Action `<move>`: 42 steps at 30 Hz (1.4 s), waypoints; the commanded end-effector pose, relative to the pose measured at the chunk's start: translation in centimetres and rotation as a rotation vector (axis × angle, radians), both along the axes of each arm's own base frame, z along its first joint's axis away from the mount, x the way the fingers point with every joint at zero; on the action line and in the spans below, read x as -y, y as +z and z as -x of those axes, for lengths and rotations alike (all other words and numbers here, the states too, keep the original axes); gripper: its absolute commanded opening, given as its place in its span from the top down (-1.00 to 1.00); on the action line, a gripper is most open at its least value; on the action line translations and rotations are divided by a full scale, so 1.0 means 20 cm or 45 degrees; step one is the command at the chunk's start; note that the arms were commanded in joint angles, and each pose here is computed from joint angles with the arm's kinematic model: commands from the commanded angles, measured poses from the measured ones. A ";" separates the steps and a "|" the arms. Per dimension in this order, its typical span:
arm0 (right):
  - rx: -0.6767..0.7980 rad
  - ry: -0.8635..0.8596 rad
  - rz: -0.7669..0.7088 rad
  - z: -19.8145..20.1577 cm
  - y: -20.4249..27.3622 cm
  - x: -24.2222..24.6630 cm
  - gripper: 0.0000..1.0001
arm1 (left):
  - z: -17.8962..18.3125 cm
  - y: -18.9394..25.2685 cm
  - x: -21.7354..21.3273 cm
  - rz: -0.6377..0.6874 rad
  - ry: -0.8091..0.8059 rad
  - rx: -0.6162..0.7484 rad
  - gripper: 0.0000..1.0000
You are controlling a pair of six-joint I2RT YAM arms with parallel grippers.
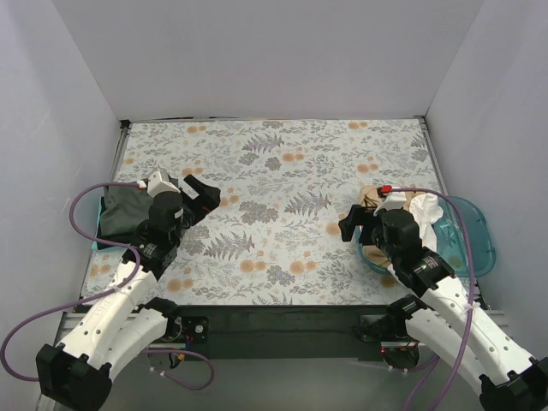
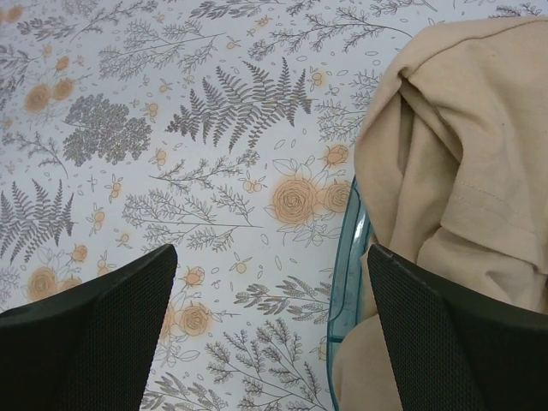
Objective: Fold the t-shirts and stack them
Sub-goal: Grab the tshirt from the pile
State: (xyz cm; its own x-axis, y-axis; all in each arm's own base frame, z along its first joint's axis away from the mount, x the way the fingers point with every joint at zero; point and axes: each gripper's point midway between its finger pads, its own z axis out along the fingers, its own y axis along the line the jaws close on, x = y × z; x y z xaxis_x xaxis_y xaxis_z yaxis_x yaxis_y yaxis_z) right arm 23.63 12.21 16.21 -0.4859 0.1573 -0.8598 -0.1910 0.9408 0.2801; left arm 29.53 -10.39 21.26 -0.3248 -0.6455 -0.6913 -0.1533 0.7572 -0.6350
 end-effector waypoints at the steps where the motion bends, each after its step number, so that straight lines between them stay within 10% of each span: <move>1: 0.097 0.023 -0.078 -0.03 0.18 -0.04 -0.97 | 0.02 -0.03 0.05 0.021 -0.063 -0.037 -0.87; 12: -0.107 -0.396 0.254 -0.20 0.14 0.30 -0.97 | 0.02 -0.09 0.06 0.015 -0.077 -0.086 -0.88; 25: -0.413 -0.336 0.284 -0.30 -0.16 0.41 -0.61 | 0.01 -0.17 0.08 -0.022 -0.093 -0.159 -0.88; 28: -0.431 -0.280 0.263 -0.33 -0.21 0.39 -0.30 | 0.01 -0.18 0.07 -0.024 -0.089 -0.160 -0.89; 32: -0.435 -0.307 0.240 -0.37 -0.22 0.42 0.67 | 0.01 -0.18 0.06 -0.031 -0.076 -0.164 -0.89; 42: -0.135 -0.397 0.238 -0.37 0.32 0.51 0.97 | 0.02 -0.20 0.07 -0.022 -0.085 -0.174 -0.89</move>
State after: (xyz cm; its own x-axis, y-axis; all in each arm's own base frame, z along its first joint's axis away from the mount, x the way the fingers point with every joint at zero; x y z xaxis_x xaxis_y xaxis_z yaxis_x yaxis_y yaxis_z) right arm 30.05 2.59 15.29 -0.6851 0.1579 -0.7112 0.1399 0.9866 0.0843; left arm 29.58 -11.84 17.69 -0.4510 -0.6149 -0.6469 -0.1862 0.7737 -0.6055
